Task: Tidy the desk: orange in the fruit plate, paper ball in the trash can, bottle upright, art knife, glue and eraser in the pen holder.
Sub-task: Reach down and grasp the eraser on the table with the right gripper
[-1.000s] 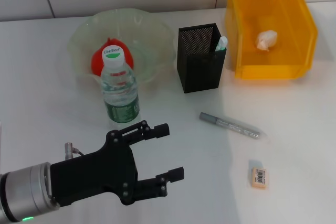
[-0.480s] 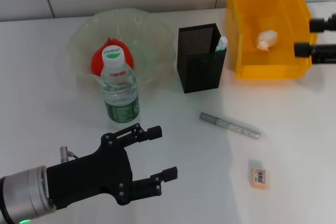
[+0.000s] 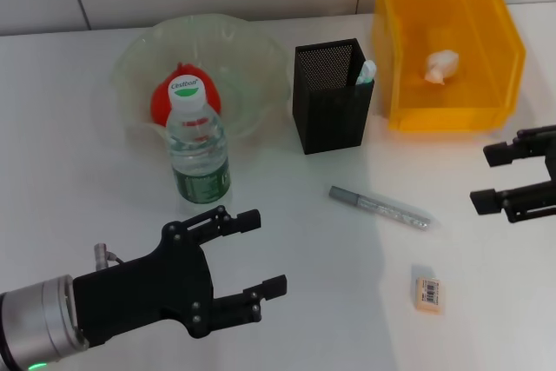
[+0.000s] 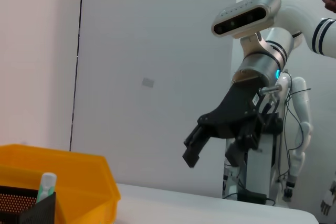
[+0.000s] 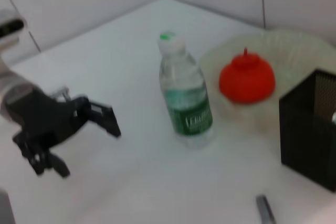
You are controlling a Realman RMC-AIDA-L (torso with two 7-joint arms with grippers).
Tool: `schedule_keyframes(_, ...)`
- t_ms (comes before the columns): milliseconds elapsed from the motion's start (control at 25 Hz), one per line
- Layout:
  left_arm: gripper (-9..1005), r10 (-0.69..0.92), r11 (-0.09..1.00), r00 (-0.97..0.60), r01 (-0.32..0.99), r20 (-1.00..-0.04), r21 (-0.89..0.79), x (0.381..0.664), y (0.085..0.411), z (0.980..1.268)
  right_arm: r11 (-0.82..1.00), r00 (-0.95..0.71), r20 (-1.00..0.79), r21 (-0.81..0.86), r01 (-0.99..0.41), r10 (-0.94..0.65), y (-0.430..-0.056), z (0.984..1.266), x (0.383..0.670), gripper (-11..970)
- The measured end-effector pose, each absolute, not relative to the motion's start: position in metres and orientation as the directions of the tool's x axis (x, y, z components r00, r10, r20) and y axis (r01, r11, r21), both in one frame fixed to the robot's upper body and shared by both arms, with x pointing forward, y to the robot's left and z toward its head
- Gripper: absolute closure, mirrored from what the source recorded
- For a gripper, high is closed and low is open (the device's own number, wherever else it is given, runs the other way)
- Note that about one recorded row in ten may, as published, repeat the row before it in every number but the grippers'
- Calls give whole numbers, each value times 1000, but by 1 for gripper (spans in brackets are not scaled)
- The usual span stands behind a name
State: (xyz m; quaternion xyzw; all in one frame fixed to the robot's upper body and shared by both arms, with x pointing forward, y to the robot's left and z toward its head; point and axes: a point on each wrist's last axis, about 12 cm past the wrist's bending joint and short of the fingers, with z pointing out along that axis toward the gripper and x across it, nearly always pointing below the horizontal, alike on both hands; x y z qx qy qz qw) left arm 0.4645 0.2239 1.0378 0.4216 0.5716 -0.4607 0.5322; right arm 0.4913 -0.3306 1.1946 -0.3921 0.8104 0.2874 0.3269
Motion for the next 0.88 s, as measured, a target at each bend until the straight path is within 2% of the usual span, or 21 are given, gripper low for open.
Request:
schedule_keyframes(240,211,-2,217,-79,973,-997,-78,465,225,1038,487,-477,-640,179,-855,-602,-306,1189,499,197)
schedule_keyframes(880,211,10,243,-114,964,-993,-108,465,232,1035,488,-455,-464,55,-871,-760,-248,1189,518,198)
